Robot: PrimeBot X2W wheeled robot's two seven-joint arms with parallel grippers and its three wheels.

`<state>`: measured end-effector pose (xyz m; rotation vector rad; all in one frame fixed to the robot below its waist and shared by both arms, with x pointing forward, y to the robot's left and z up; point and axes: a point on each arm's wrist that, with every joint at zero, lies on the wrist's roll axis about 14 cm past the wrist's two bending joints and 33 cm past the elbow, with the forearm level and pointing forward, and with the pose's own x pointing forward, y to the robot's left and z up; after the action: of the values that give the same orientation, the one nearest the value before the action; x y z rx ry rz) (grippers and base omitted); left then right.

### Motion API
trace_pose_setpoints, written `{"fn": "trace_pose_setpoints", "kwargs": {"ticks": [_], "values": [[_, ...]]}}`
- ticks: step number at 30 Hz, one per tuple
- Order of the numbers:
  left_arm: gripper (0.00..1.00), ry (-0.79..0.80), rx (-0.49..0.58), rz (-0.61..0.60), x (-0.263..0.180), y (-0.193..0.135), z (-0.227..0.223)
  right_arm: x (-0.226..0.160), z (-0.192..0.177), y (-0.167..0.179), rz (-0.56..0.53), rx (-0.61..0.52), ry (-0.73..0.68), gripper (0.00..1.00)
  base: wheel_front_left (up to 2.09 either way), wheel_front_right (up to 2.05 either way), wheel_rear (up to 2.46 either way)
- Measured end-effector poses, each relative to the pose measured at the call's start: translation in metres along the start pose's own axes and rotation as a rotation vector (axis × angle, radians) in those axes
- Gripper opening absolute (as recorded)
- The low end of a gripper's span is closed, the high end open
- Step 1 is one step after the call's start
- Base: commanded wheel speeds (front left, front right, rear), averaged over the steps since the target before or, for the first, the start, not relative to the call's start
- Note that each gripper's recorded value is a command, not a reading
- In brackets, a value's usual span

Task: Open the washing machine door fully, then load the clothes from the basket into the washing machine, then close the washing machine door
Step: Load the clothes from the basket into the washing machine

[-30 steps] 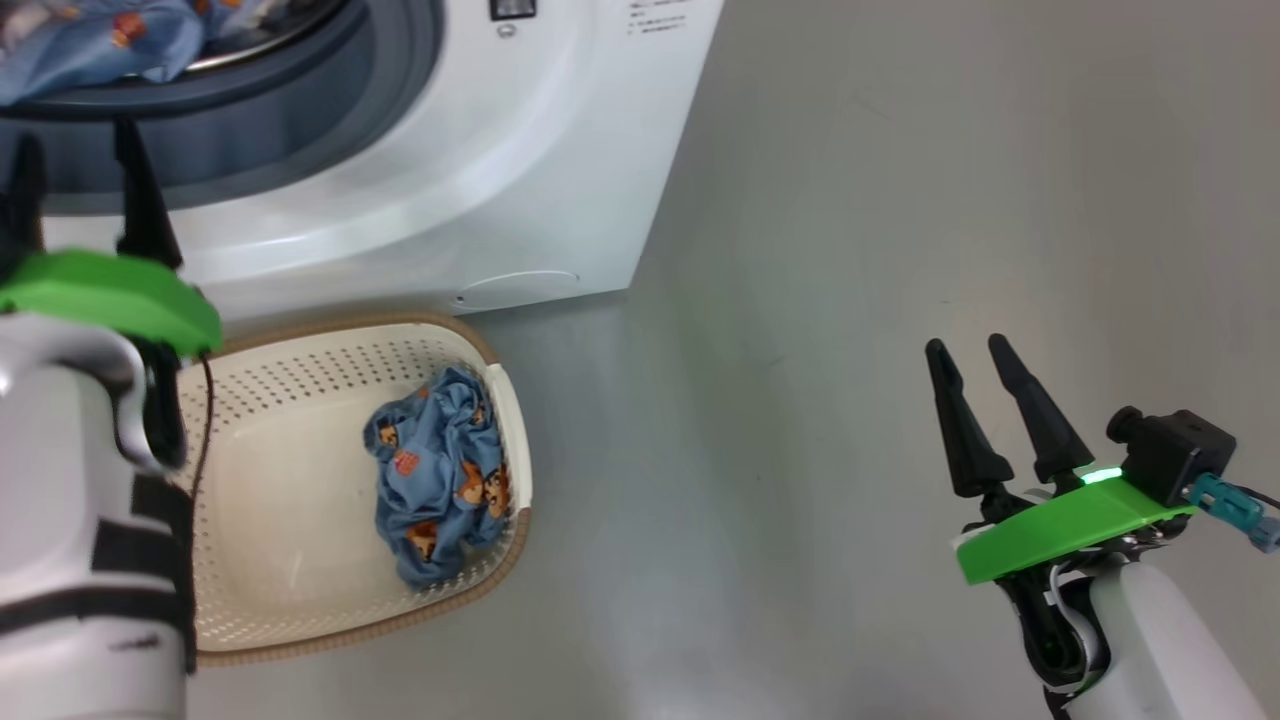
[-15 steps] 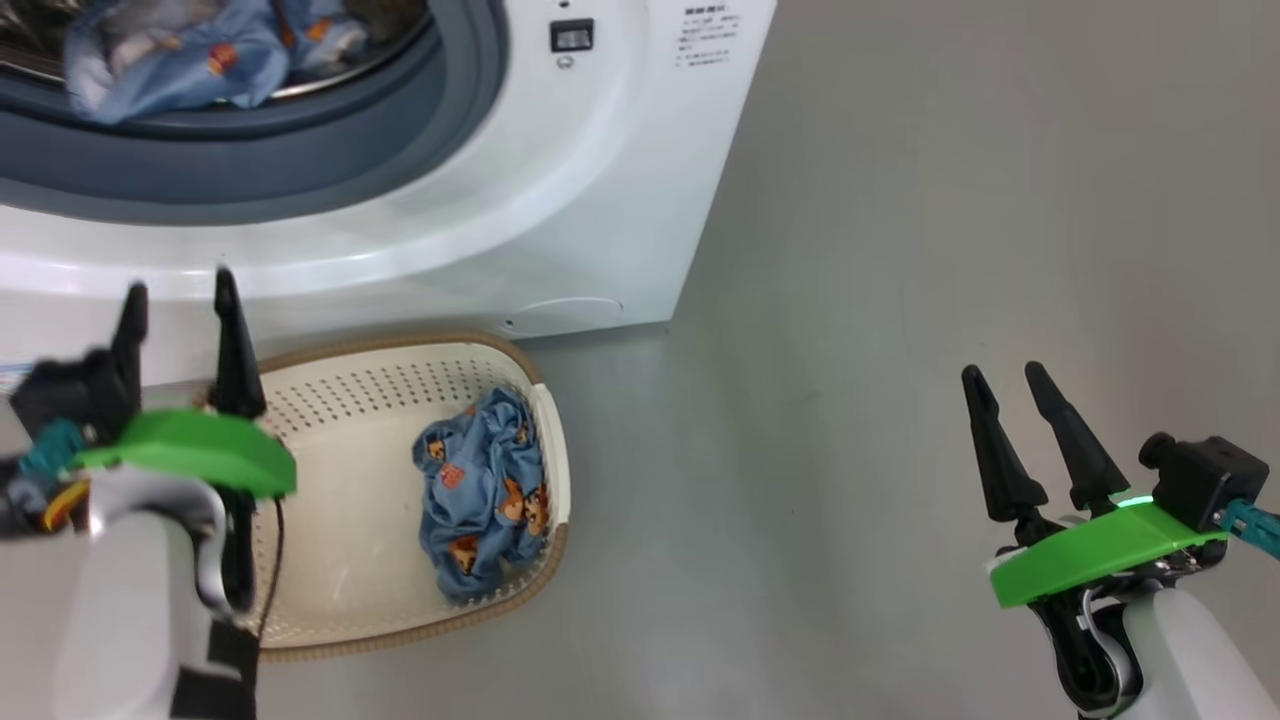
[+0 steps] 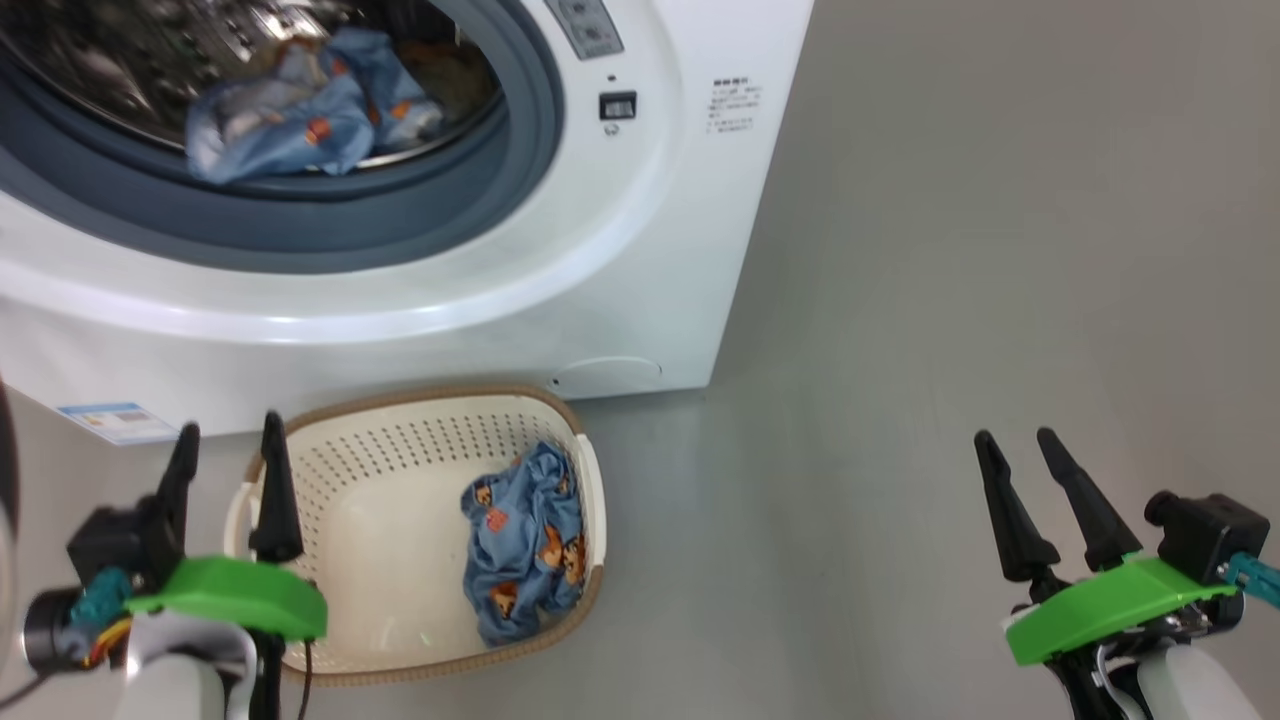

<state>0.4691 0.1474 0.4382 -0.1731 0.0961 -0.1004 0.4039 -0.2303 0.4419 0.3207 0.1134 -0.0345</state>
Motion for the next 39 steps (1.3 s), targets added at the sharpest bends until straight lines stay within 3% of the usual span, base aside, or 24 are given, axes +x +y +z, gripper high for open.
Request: {"fn": "trace_pose_setpoints", "kwargs": {"ticks": [22, 39], "values": [[1.0, -0.04, 0.032, 0.062, -0.093, 0.02, 0.016, -0.052, 0.002, -0.005, -0.002, -0.009, -0.003, 1.0, 0.0, 0.0, 0.0], [1.0, -0.044, 0.015, 0.08, -0.11, 0.021, 0.016, -0.06, 0.008, -0.009, -0.016, -0.007, -0.024, 1.0, 0.0, 0.0, 0.0]]}}
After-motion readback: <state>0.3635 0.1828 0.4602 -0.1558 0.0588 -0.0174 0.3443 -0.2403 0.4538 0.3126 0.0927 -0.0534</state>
